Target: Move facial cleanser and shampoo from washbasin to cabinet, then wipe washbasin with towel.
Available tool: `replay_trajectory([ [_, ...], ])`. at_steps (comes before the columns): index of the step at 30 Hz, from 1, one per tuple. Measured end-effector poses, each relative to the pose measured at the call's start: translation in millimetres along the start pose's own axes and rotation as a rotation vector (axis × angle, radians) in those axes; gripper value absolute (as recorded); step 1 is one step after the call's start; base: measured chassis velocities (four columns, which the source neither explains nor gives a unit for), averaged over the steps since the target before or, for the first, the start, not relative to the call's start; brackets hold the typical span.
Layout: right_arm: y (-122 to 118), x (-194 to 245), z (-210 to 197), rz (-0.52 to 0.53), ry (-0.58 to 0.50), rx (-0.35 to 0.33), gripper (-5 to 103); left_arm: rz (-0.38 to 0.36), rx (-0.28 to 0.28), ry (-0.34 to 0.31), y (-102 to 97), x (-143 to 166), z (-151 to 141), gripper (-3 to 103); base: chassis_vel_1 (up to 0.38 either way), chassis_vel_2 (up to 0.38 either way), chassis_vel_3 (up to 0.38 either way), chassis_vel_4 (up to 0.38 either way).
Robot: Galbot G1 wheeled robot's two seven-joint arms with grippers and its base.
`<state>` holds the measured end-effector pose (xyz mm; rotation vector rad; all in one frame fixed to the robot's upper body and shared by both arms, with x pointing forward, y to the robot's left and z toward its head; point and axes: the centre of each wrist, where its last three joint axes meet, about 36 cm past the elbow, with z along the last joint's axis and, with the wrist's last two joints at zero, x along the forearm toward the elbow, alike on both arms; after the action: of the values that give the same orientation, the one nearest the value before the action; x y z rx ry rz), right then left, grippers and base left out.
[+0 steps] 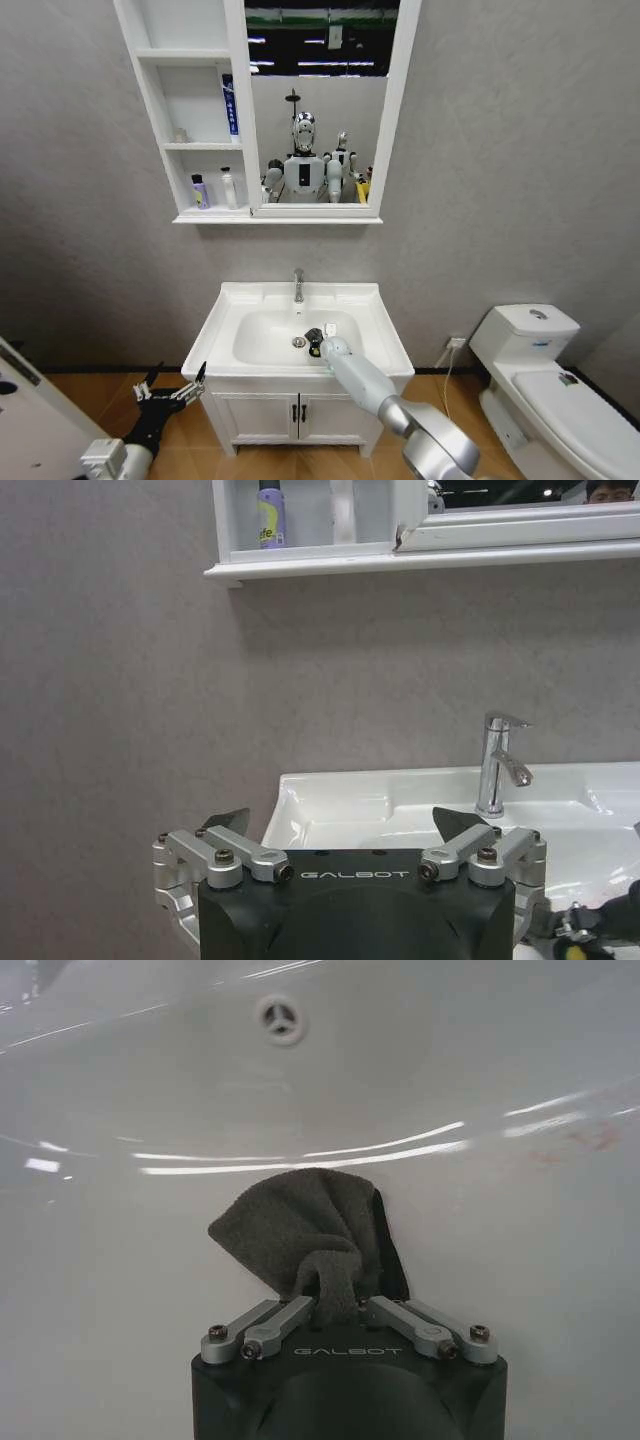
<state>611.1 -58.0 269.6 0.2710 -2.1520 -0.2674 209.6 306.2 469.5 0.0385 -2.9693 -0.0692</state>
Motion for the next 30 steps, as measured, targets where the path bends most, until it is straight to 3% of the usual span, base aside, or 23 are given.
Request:
replay_trajectory([
  [3,6.6,-0.3,-7.1,-0.058,0.006,-0.011,6,0.000,0.000,0.000,0.0,0.0,0.0,100,0.000,0.000,0.000,0.000],
  [12,5.6,-1.5,-1.0,-0.024,0.010,-0.006,6,0.000,0.000,0.000,0.0,0.0,0.0,100,0.000,0.000,0.000,0.000],
  [15,-1.8,-1.8,1.2,0.015,0.001,0.021,6,0.000,0.000,0.000,0.0,0.0,0.0,100,0.000,0.000,0.000,0.000],
  [17,-23.2,-0.8,1.6,0.077,-0.023,0.063,6,0.000,0.000,0.000,0.0,0.0,0.0,100,0.000,0.000,0.000,0.000],
  [21,-30.9,-0.9,-0.6,0.100,-0.037,0.071,6,0.000,0.000,0.000,0.0,0.0,0.0,100,0.000,0.000,0.000,0.000],
  [24,-8.3,-4.9,2.1,0.001,-0.025,0.023,6,0.000,0.000,0.000,0.0,0.0,0.0,100,0.000,0.000,0.000,0.000],
  [30,-2.8,-5.0,3.1,-0.069,-0.011,-0.021,6,0.000,0.000,0.000,0.0,0.0,0.0,100,0.000,0.000,0.000,0.000],
])
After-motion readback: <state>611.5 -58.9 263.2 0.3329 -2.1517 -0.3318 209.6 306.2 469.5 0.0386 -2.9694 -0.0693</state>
